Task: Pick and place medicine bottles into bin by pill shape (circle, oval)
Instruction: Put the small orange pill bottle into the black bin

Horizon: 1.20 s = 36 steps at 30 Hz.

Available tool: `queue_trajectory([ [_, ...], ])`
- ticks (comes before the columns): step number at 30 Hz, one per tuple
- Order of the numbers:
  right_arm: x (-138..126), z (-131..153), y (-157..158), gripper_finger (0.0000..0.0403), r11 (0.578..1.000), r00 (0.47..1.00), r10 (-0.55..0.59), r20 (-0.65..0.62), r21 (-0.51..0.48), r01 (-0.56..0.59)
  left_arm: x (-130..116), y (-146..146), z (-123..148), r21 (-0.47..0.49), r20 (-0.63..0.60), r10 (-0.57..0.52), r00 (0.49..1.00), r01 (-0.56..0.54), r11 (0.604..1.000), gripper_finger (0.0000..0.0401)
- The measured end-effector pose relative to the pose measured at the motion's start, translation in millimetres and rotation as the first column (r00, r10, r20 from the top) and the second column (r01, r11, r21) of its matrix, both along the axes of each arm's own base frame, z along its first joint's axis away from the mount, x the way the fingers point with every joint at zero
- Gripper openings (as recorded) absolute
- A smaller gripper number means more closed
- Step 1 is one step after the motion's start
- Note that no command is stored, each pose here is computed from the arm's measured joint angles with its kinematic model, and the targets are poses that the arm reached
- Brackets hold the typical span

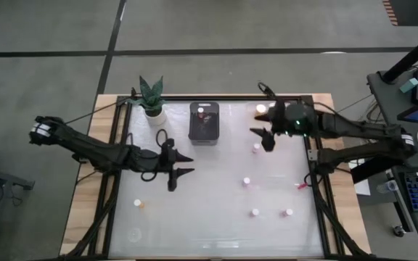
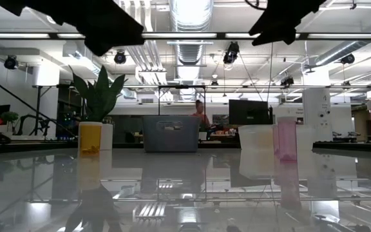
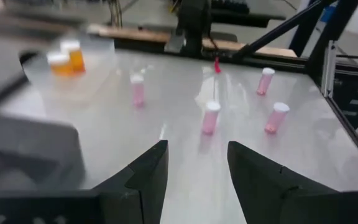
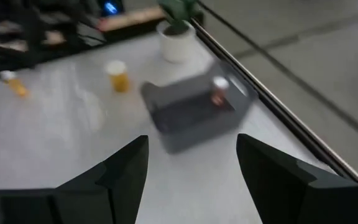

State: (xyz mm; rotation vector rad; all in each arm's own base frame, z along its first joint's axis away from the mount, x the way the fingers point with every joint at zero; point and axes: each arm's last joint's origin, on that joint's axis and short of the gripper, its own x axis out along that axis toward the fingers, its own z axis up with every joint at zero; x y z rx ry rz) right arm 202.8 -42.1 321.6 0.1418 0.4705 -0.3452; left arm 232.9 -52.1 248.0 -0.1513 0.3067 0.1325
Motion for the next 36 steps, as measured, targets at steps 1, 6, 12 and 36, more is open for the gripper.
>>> queue_trajectory([
  [1, -1, -4, 4, 0.0235, 0.999, 0.999, 0.027, 0.019, -0.022, -0.026, 2, -1, -4, -0.034, -0.011, 0.012, 1.000, -0.012, 0.999, 0.0151],
  [6, -2, -30, 18, 0.0235, 0.986, 0.988, 0.132, 0.080, -0.109, -0.123, 11, -5, -16, -0.189, -0.060, 0.030, 0.998, -0.041, 0.981, 0.0151],
  [12, 2, -51, 27, 0.0233, 0.951, 0.957, 0.243, 0.159, -0.232, -0.203, 22, -17, -16, -0.255, -0.072, 0.020, 0.997, -0.038, 0.966, 0.0151],
  [36, 2, -42, 33, 0.0232, 0.804, 0.826, 0.498, 0.264, -0.497, -0.326, 14, -88, -3, -0.758, -0.530, -0.244, 0.813, -0.324, 0.566, 0.0116],
])
